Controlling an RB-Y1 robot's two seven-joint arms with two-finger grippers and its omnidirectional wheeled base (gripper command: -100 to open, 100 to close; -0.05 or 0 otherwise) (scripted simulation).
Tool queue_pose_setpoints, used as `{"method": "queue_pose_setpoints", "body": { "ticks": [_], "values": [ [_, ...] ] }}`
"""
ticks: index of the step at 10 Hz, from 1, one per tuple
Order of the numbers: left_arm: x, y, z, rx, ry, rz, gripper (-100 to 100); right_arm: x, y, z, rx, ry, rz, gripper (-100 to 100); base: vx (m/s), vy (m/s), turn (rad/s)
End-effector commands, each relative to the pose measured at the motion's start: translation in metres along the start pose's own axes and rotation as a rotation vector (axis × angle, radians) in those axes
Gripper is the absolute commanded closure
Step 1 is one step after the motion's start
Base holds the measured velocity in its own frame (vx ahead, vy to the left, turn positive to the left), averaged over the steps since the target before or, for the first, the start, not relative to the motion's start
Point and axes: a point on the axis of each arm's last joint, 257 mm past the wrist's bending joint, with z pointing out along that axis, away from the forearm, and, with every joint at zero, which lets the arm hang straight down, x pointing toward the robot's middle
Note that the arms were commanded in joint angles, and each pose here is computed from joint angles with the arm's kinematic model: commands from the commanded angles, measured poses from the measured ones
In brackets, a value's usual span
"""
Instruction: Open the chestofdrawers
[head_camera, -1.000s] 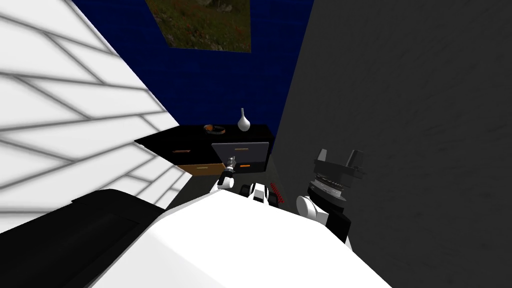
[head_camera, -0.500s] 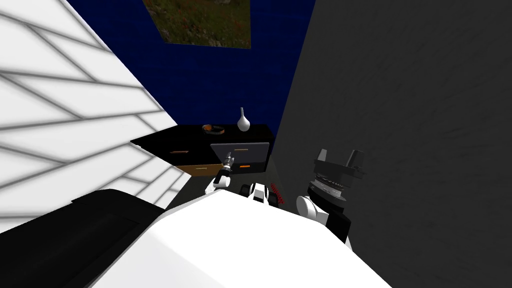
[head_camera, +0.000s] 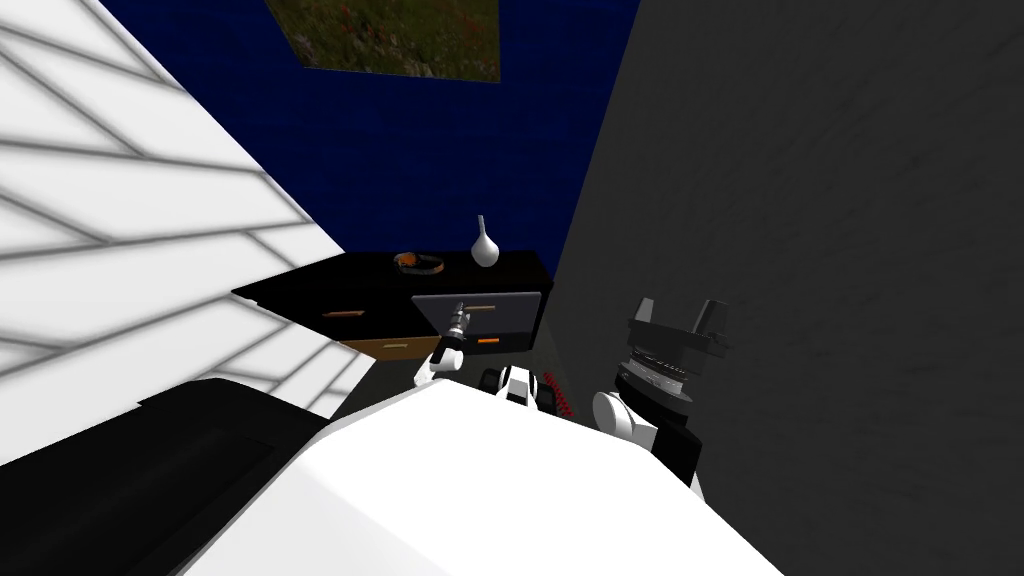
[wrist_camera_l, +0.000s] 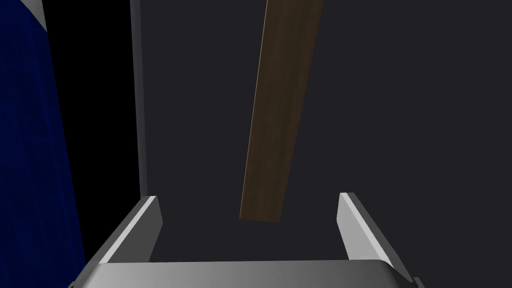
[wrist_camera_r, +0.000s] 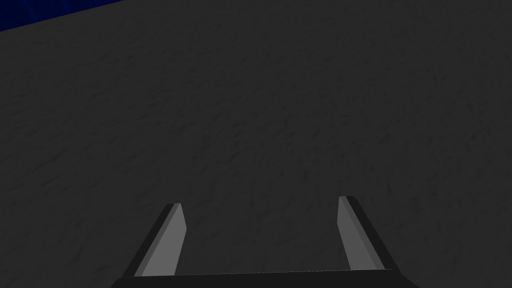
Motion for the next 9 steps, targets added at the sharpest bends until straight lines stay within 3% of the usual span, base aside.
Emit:
{"method": "queue_pose_setpoints", "body": {
  "ticks": [1,3,4,9],
  "values": [
    [0.0124,0.0071,-0.0032,-0.009,-0.015,-0.052,-100,0.0,0.0,0.0,0.0,0.0,0.0,0,0.009,-0.002,0.002],
    [0.0096,0.0057,-0.0026,-0.007,-0.012,-0.041,-100,0.0001,0.0,0.0001,0.0,0.0,0.0,0,0.0,0.0,0.0],
    [0.0096,0.0057,-0.0026,-0.007,-0.012,-0.04,100,0.0001,0.0,0.0001,0.0,0.0,0.0,0,0.0,0.0,0.0],
    [0.01,0.0025,-0.0078,-0.009,-0.007,-0.039,100,0.0001,0.0,0.0001,0.0,0.0,0.001,0,-0.16,-0.047,0.011]
  ]
}}
